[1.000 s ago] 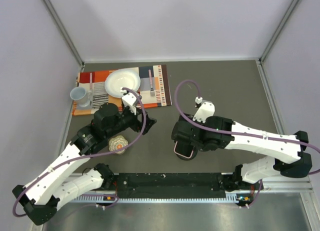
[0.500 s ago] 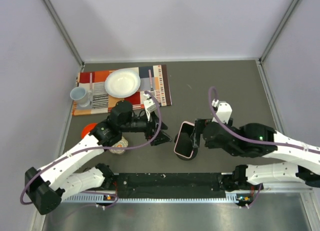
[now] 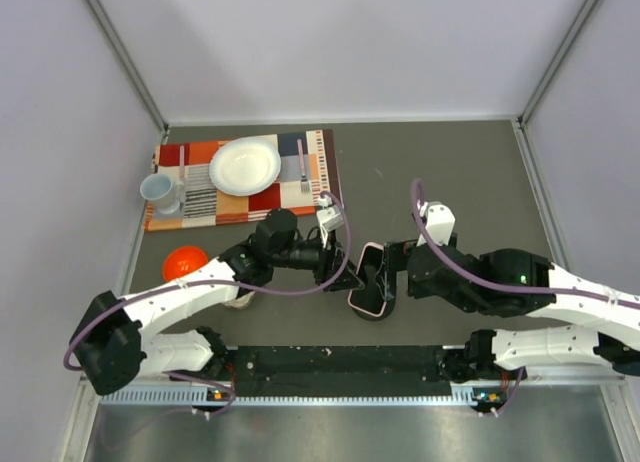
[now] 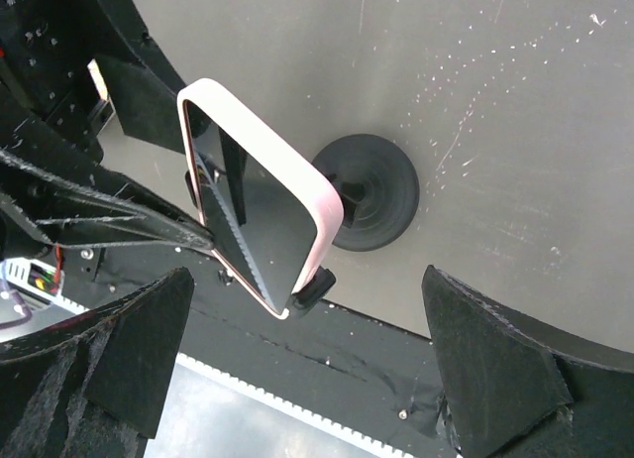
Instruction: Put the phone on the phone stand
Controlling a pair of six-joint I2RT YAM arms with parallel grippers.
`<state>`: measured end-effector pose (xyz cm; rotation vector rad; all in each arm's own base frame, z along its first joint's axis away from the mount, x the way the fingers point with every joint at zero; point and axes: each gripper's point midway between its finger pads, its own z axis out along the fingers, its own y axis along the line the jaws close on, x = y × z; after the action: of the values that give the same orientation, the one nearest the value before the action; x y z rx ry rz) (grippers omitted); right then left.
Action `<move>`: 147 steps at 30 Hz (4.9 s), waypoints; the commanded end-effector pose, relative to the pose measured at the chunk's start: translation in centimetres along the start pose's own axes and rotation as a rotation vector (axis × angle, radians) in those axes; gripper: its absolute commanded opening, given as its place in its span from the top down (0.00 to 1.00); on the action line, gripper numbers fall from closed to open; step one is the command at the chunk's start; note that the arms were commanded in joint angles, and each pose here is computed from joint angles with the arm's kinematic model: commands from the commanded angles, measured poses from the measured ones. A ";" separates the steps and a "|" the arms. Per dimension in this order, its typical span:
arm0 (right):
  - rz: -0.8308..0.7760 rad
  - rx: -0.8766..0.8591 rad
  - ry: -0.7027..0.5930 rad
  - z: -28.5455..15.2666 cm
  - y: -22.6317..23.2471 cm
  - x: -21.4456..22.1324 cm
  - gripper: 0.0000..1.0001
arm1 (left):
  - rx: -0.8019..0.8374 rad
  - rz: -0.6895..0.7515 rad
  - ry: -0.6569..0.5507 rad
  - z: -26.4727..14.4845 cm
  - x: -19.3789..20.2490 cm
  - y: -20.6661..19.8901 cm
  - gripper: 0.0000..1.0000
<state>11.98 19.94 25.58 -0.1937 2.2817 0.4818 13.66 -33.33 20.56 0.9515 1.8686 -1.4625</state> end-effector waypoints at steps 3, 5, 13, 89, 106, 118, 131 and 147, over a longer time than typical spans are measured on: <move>-0.030 -0.031 -0.030 0.1 1.1 -1.1 0.01 | 0.066 0.060 -0.050 1.4 -1.8 -1.1 0.49; -0.030 -0.034 -0.037 0.1 1.2 -1.3 0.01 | 0.070 0.061 -0.048 1.6 -1.7 -1.2 0.58; -0.035 -0.018 -0.044 0.6 1.6 -1.5 0.01 | 0.024 0.135 -0.121 0.9 -2.4 -1.9 0.83; -0.136 0.260 -0.057 10.5 5.7 -5.1 0.59 | -0.968 0.329 -0.560 -21.7 -15.4 -0.8 0.16; -0.122 0.420 -0.255 9.2 -6.7 -17.9 1.00 | -1.028 0.366 -0.532 -21.5 -14.0 1.2 0.16; -0.182 0.438 -0.400 14.5 -12.8 -30.8 1.00 | -1.080 0.386 -0.446 -20.4 -12.2 3.8 0.17; -0.163 0.372 -0.399 22.3 -14.9 -35.7 1.00 | -1.078 0.385 -0.415 -19.6 -11.8 4.4 0.17; -0.099 0.345 -0.348 23.3 -15.5 -34.2 0.21 | -1.102 0.400 -0.371 -19.2 -11.5 5.3 0.17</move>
<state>55.40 14.40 24.90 -0.0993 2.1299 -0.0149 23.88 -15.92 30.65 0.4179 1.7069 -0.2213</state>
